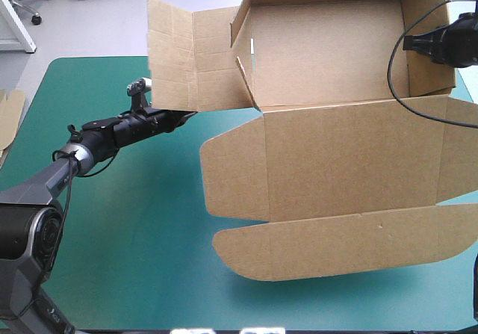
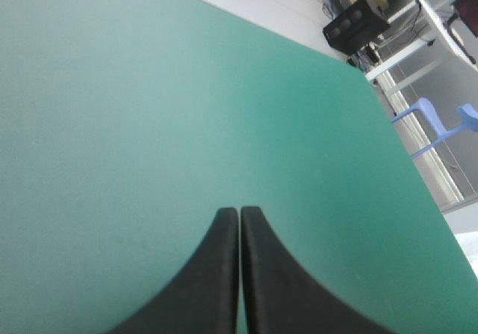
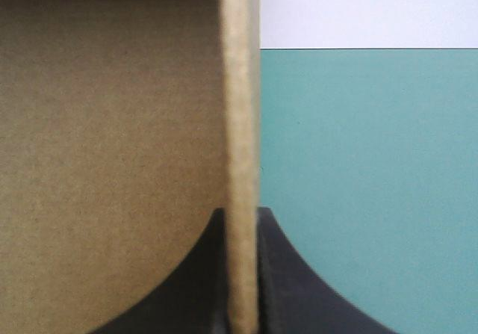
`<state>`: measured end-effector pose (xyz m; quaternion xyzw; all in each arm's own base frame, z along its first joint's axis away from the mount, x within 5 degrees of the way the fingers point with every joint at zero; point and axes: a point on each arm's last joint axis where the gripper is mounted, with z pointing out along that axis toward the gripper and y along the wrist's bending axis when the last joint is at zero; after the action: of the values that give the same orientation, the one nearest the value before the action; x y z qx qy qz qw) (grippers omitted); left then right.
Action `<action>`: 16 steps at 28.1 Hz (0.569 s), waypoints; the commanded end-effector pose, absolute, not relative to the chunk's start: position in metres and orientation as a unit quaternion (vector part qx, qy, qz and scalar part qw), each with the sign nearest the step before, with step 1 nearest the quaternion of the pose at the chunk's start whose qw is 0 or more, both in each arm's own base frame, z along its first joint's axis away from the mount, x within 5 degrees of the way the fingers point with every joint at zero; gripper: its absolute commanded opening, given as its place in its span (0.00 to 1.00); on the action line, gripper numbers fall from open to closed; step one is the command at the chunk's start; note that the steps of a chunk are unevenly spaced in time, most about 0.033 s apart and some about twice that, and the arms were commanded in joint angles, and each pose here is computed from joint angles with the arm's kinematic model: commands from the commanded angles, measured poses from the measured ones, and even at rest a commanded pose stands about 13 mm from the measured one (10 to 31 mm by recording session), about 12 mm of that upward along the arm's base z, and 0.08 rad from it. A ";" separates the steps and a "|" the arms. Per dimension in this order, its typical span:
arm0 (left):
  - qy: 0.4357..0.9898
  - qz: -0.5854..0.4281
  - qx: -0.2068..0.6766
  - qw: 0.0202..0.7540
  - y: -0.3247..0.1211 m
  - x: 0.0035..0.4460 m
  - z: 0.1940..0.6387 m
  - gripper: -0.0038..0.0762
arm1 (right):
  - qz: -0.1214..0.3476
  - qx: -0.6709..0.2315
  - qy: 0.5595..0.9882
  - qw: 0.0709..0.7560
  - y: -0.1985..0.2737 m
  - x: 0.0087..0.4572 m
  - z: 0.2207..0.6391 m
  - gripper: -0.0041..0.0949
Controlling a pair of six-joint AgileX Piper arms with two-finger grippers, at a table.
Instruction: Fold the box
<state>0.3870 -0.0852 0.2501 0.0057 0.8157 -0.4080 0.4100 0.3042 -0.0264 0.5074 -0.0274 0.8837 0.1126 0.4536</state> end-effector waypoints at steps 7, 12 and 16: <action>0.745 -0.486 0.009 0.458 -0.089 0.389 0.310 0.05 | 0.161 -0.042 0.855 0.490 -0.014 0.283 0.532 0.01; 0.735 -0.508 0.017 0.448 -0.092 0.387 0.315 0.05 | 0.180 -0.043 0.865 0.466 -0.012 0.290 0.516 0.01; 0.729 -0.526 0.020 0.438 -0.094 0.385 0.318 0.05 | 0.183 -0.057 0.877 0.440 -0.008 0.298 0.497 0.01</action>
<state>0.3913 -0.0901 0.2776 0.0285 0.7841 -0.4624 0.4129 0.3099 -0.0170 0.4860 -0.0412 0.8909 0.1657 0.4209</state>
